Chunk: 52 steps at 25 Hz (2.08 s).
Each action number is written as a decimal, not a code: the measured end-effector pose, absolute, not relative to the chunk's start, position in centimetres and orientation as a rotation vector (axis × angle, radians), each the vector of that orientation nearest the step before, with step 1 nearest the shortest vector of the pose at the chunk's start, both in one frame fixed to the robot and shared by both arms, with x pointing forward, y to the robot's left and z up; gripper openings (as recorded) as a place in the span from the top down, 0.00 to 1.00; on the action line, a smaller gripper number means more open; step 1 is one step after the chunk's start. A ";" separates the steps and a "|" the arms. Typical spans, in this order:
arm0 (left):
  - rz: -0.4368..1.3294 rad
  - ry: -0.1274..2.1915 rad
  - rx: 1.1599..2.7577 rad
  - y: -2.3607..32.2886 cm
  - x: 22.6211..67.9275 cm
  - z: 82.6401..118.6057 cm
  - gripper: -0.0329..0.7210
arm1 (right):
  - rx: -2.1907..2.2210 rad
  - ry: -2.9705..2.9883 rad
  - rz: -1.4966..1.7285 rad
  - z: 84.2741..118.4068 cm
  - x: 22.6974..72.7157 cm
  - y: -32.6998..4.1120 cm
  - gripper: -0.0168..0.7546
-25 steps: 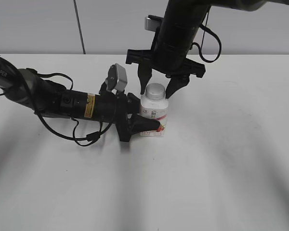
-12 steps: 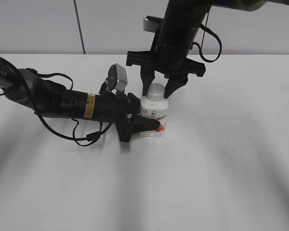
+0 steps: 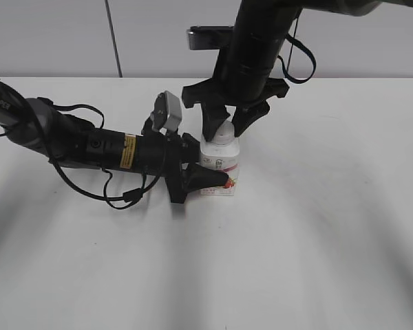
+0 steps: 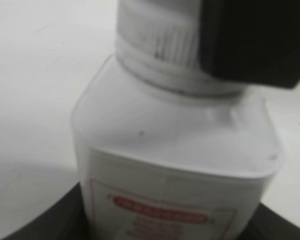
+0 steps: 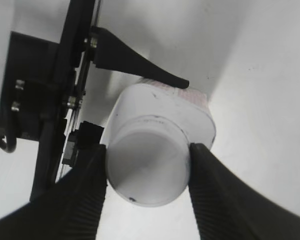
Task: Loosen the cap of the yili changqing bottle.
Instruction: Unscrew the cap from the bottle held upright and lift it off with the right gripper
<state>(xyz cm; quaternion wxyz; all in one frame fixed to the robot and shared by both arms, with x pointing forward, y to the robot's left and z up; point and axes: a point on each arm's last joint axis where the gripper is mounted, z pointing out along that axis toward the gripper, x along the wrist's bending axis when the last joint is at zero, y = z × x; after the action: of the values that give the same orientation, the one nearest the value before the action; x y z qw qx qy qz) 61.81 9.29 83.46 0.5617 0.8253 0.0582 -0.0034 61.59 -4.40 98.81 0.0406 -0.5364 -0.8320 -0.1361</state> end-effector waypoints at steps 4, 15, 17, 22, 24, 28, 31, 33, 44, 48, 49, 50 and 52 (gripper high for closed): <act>-0.010 0.129 1.944 9.3 61.8 83.5 0.45 | -1.466 -2.667 -0.419 98.8 61.5 -4.4 0.46; -0.011 0.118 1.945 9.3 61.7 83.5 0.46 | -0.910 -2.956 -0.438 98.9 61.5 -4.4 0.46; -0.011 0.117 1.945 9.3 61.7 83.5 0.46 | -0.783 -3.003 -0.439 98.8 61.5 -4.4 0.47; -0.009 0.113 1.946 9.3 61.7 83.5 0.46 | -0.553 -3.076 -0.441 98.8 61.5 -4.4 0.47; -0.010 0.112 1.946 9.3 61.7 83.5 0.46 | -0.466 -3.099 -0.444 98.8 61.5 -4.4 0.47; -0.011 0.111 1.945 9.3 61.7 83.5 0.46 | -0.319 -3.135 -0.449 98.9 61.5 -4.4 0.47; -0.013 0.108 1.943 9.3 61.7 83.5 0.46 | -0.171 -3.161 -0.448 98.9 61.5 -4.4 0.47; -0.016 0.104 1.940 9.3 61.6 83.5 0.46 | -0.082 -3.173 -0.446 98.9 61.5 -4.4 0.47; -0.029 0.091 1.934 9.3 61.5 83.5 0.46 | 0.300 -3.191 -0.441 98.9 61.5 -4.4 0.47; -0.029 0.090 1.935 9.3 61.5 83.5 0.46 | 0.316 -3.193 -0.443 98.9 61.5 -4.4 0.47; -0.029 0.090 1.935 9.3 61.5 83.5 0.46 | 0.316 -3.193 -0.444 98.9 61.5 -4.3 0.47; -0.029 0.090 1.935 9.3 61.5 83.5 0.46 | 0.315 -3.193 -0.447 98.9 61.5 -4.3 0.47; -0.029 0.091 1.934 9.3 61.5 83.5 0.46 | 0.311 -3.190 -0.455 98.9 61.5 -4.3 0.47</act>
<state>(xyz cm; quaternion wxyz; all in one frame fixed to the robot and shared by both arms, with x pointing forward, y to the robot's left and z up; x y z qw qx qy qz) 61.49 9.30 83.50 0.5669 0.8228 0.0386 -0.0126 61.52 -4.29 98.89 -0.0478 0.0961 -0.9843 -0.1402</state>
